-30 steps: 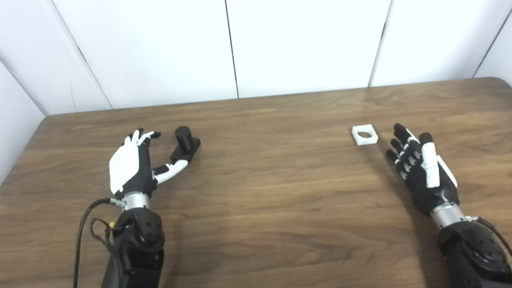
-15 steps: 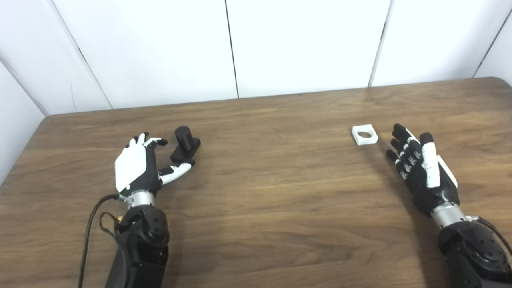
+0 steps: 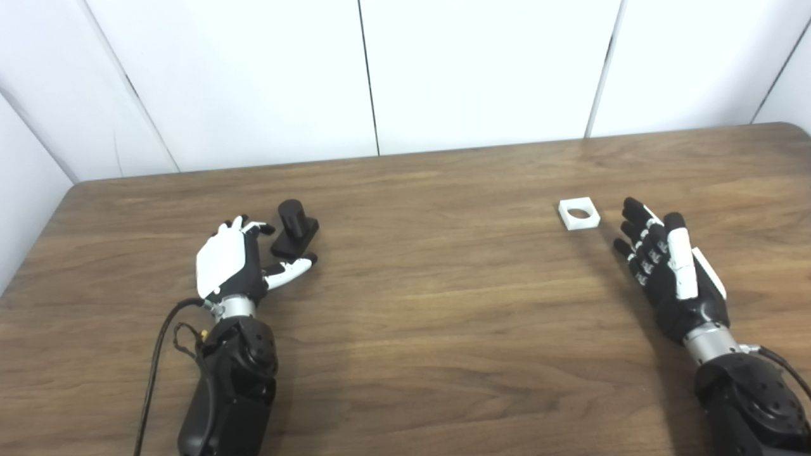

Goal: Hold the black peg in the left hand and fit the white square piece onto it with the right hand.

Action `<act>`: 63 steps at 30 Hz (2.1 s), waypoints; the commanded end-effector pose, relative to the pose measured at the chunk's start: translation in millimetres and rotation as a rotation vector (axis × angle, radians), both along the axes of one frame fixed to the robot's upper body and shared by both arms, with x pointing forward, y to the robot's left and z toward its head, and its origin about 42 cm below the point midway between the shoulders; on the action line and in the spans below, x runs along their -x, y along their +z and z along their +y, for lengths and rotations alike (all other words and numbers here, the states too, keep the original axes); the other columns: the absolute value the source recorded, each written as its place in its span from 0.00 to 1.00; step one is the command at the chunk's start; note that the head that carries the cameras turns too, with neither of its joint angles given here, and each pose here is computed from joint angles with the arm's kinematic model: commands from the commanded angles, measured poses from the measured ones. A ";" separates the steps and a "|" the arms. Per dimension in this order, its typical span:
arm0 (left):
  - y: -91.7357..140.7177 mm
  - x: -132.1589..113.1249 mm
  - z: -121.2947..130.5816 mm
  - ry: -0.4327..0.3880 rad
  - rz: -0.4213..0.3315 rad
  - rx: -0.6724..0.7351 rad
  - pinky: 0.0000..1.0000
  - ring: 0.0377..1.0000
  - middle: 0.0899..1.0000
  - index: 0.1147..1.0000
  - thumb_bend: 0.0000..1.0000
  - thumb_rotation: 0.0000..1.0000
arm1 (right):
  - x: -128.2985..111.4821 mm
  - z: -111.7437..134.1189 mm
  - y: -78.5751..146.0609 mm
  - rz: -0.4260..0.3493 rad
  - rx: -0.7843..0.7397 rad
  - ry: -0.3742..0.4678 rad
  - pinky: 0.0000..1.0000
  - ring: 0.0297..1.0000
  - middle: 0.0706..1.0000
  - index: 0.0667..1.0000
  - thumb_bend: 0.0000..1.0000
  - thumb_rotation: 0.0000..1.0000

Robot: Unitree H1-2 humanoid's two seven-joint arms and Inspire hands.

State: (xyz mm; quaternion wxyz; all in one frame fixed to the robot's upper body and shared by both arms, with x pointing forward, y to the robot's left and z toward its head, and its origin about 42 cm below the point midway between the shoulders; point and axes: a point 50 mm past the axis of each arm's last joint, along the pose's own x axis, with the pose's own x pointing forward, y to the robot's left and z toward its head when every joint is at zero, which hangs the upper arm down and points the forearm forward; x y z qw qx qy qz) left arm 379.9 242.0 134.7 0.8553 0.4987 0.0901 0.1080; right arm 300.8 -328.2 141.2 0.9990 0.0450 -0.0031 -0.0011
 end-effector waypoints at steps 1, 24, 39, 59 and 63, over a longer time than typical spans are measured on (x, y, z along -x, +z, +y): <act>26.5 -17.5 -2.2 -0.003 -0.110 -0.033 1.00 1.00 0.96 0.71 0.80 0.49 | -0.2 -3.2 7.8 -0.029 0.021 0.004 0.99 1.00 0.97 0.93 0.65 0.95; 14.2 -34.8 -10.1 -0.016 -0.131 -0.061 1.00 1.00 0.92 0.70 0.79 0.47 | 7.5 -10.1 6.8 -0.027 0.011 0.010 1.00 1.00 0.99 0.94 0.62 0.96; 5.1 -34.6 -12.2 -0.010 -0.147 -0.005 1.00 1.00 0.89 0.57 0.73 0.24 | 8.7 -12.0 8.6 -0.031 0.019 0.020 1.00 1.00 1.00 0.95 0.64 0.96; -0.3 -27.4 -14.9 -0.019 -0.185 0.067 1.00 1.00 0.88 0.42 0.52 0.06 | 7.1 -16.4 11.7 -0.042 0.006 0.031 1.00 1.00 1.00 0.95 0.64 0.95; -1.2 -25.3 -15.4 -0.027 -0.186 0.065 1.00 1.00 0.87 0.42 0.52 0.06 | 7.0 -16.5 12.5 -0.040 0.003 0.026 1.00 1.00 1.00 0.94 0.65 0.95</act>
